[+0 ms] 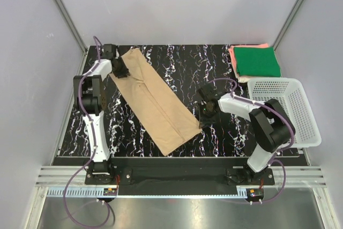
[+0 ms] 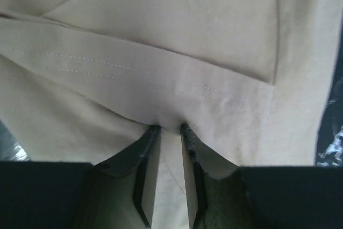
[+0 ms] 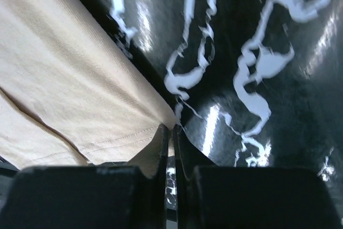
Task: Fold and stack the t-shirts
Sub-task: Fold the tshirt
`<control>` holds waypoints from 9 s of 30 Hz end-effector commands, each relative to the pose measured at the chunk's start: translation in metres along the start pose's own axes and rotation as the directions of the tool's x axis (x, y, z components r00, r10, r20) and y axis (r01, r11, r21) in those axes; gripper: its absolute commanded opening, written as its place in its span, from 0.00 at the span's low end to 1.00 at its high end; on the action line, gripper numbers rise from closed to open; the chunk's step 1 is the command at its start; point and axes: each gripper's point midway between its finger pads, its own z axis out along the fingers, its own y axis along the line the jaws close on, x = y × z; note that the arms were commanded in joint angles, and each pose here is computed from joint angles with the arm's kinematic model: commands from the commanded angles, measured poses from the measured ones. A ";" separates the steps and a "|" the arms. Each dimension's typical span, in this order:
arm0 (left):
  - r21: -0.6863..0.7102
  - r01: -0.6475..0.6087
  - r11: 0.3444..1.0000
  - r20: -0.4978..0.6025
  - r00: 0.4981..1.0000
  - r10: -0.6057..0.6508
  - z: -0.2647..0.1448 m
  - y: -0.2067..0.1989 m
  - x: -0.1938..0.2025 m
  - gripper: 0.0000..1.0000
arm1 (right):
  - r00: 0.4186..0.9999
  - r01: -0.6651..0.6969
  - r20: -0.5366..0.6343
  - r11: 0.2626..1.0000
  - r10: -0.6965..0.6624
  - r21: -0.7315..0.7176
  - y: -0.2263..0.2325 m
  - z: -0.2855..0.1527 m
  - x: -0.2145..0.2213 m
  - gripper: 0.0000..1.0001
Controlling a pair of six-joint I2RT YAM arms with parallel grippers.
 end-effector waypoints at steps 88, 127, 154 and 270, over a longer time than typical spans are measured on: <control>0.460 -0.343 0.819 -0.222 0.848 0.480 -0.213 -0.034 0.386 0.14 | 0.957 -0.254 0.140 0.967 0.254 -0.020 0.008 -0.047 0.048 0.28; 0.423 -0.136 0.896 -0.306 0.909 0.283 -0.213 -0.019 0.406 0.31 | 0.958 -0.286 -0.033 0.956 0.285 -0.060 -0.012 -0.014 0.088 0.30; 0.444 -0.170 0.880 -0.287 0.903 0.319 -0.211 -0.024 0.404 0.00 | 0.957 -0.287 0.013 0.953 0.290 -0.092 -0.007 -0.021 0.077 0.00; 0.298 0.082 0.951 -0.183 0.983 -0.028 -0.046 -0.109 0.082 0.00 | 0.888 0.186 0.443 0.977 -0.123 -0.103 0.031 -0.017 -0.293 0.00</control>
